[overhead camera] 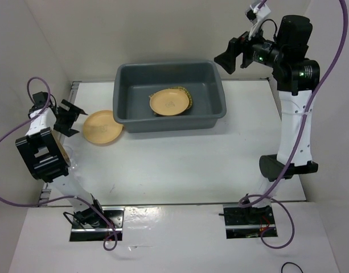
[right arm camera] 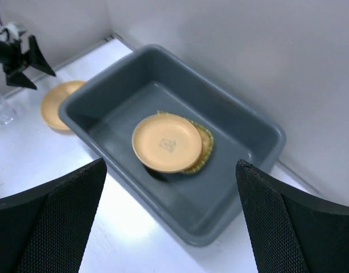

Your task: Place the mixed dishes into the plastic bin

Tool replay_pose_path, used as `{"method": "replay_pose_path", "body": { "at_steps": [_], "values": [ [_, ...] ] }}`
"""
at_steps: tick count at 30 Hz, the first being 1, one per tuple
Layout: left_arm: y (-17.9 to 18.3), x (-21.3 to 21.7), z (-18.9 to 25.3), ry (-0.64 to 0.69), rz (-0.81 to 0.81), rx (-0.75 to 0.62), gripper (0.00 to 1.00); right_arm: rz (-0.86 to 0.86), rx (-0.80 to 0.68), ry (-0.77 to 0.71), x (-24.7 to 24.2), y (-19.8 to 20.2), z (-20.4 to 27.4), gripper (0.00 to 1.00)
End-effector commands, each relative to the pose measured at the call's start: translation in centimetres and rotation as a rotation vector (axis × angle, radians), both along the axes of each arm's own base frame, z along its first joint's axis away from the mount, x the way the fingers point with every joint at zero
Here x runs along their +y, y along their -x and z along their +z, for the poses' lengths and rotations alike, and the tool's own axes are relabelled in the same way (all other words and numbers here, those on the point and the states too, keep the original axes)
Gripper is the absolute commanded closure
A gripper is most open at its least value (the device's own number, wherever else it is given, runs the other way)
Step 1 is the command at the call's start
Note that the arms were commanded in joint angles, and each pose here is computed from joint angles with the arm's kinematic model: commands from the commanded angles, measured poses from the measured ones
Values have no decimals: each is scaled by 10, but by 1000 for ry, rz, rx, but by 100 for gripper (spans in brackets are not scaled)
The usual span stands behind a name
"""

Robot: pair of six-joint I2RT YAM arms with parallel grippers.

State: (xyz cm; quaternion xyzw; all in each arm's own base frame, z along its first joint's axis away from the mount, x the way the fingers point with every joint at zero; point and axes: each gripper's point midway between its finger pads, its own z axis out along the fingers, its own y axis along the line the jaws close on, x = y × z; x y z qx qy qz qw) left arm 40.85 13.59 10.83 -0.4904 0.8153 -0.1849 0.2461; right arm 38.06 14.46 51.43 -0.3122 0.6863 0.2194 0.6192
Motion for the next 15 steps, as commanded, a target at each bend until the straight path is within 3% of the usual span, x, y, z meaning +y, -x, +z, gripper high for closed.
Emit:
{"method": "replay_pose_path", "body": {
  "at_steps": [1,3,4,8,13,15],
  "values": [
    [-8,4,-11,7,-59,-1,0,-65,-17,45,-23,1,8,2],
    [-7,5,-20,3,-61,19,0,-109,20,35,-32,11,7,2],
    [-4,6,-29,4,-65,46,0,-183,-10,4,-45,3,17,2],
    [2,9,-43,-20,-80,94,0,-215,-132,13,-61,13,46,2],
    [2,8,-58,-6,-110,113,0,-212,-56,-55,-56,24,42,2],
    [1,0,-65,42,-145,107,9,-215,-23,-77,-55,22,38,2]
  ]
}}
